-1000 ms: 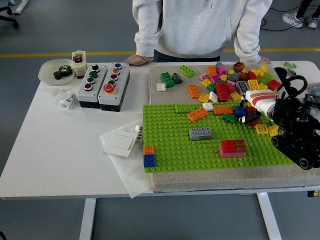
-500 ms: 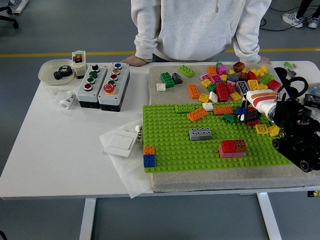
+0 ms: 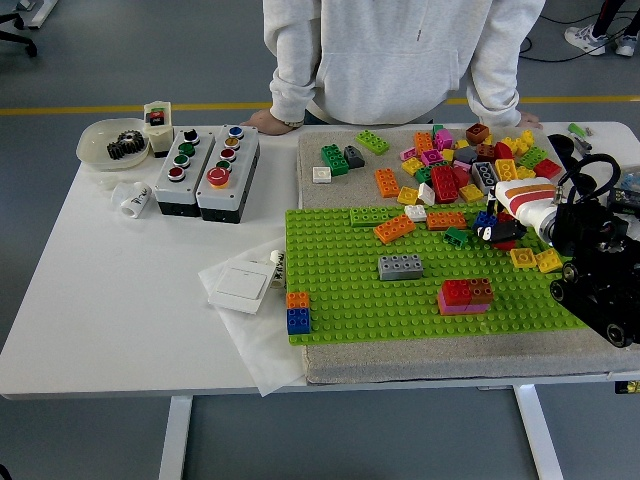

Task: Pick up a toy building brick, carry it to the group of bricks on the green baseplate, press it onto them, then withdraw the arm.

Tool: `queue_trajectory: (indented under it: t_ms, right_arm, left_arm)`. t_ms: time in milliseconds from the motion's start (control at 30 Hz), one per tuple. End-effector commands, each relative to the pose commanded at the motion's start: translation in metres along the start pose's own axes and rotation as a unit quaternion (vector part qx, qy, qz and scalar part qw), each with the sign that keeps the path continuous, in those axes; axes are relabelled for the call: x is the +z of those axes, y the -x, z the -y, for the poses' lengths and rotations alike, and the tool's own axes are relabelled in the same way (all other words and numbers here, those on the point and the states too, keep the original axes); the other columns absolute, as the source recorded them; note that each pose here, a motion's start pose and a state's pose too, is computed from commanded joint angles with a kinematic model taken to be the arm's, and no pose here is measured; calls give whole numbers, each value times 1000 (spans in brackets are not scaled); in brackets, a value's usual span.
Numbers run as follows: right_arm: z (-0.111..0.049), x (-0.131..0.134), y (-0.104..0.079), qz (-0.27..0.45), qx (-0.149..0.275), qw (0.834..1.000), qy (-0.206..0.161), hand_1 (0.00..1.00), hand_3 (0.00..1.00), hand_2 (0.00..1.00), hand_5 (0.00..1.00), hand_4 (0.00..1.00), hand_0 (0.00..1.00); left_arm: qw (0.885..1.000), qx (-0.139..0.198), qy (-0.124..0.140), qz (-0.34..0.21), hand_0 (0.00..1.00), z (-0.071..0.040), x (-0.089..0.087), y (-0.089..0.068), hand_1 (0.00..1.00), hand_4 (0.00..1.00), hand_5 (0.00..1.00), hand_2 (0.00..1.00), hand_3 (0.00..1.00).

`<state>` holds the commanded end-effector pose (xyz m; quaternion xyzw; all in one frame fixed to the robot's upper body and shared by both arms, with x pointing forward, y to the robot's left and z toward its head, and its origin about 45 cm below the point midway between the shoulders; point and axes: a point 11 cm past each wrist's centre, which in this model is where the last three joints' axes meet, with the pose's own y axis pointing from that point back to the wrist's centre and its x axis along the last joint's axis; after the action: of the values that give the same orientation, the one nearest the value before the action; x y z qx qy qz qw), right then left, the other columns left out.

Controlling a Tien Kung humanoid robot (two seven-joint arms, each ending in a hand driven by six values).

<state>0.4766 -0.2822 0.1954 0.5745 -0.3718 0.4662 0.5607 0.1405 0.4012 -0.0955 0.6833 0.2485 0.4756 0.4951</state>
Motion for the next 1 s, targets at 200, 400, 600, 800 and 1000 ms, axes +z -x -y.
queue_trajectory:
  t_ms: [200,400,600,800,1000]
  right_arm:
    - [-10,-1,-14,-3,28,999,-19,579,486,589,498,658,626]
    - [-31,-14,-32,-30,58,996,-64,586,484,590,491,661,631]
    - [-57,-35,-41,-73,69,987,-124,601,491,595,485,666,637]
    - [-94,-60,-40,-138,60,967,-204,609,491,599,476,670,642]
    - [-121,-74,-41,-168,50,952,-252,611,491,598,465,674,643]
  left_arm:
    - [1000,0,-3,1,766,1,-4,1,761,622,615,795,593]
    - [1000,1,-5,2,768,1,-6,1,759,622,615,792,593]
    - [1000,1,-6,0,766,2,-9,1,758,622,615,791,593]
    - [1000,1,-9,2,766,2,-11,1,758,622,615,789,593]
    - [1000,-1,-11,2,767,2,-13,3,758,621,615,790,593]
